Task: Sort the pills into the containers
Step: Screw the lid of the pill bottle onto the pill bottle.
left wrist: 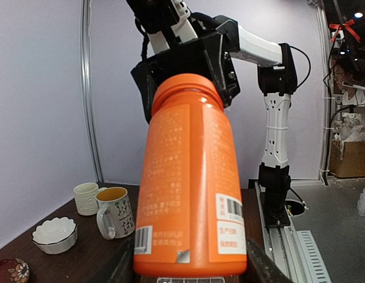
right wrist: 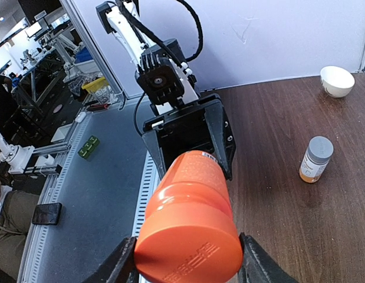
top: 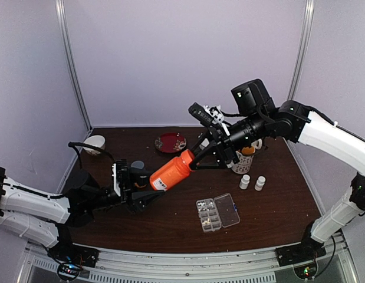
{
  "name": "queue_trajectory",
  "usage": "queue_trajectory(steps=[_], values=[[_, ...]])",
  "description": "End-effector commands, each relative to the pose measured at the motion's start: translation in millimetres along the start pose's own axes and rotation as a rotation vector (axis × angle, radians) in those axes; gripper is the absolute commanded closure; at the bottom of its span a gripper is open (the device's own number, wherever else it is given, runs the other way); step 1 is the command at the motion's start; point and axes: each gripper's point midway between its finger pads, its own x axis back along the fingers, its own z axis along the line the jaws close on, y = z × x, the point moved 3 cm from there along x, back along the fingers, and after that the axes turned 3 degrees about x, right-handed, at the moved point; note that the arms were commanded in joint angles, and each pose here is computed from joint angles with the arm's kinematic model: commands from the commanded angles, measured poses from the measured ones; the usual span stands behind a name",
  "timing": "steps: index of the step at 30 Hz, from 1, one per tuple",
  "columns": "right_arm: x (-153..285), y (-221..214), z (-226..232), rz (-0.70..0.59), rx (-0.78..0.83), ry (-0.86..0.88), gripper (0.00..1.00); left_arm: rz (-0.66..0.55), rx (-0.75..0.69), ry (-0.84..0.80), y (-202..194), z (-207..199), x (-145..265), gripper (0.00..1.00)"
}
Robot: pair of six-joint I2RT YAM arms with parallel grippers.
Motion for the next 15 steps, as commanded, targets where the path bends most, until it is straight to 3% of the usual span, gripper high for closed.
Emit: queue_trajectory(steps=[1,8,15], values=[[-5.2,1.7,7.0,0.021,0.035,0.028,0.7,-0.091,-0.02,-0.031,26.2,-1.3,-5.1,1.0],[-10.1,-5.5,10.9,0.056,0.113,0.036,0.72,-0.092,0.011,-0.036,27.0,-0.4,-5.8,1.0],[-2.4,-24.5,28.5,0.059,0.422,0.069,0.73,-0.096,0.1,-0.052,28.7,3.5,-9.2,1.0]])
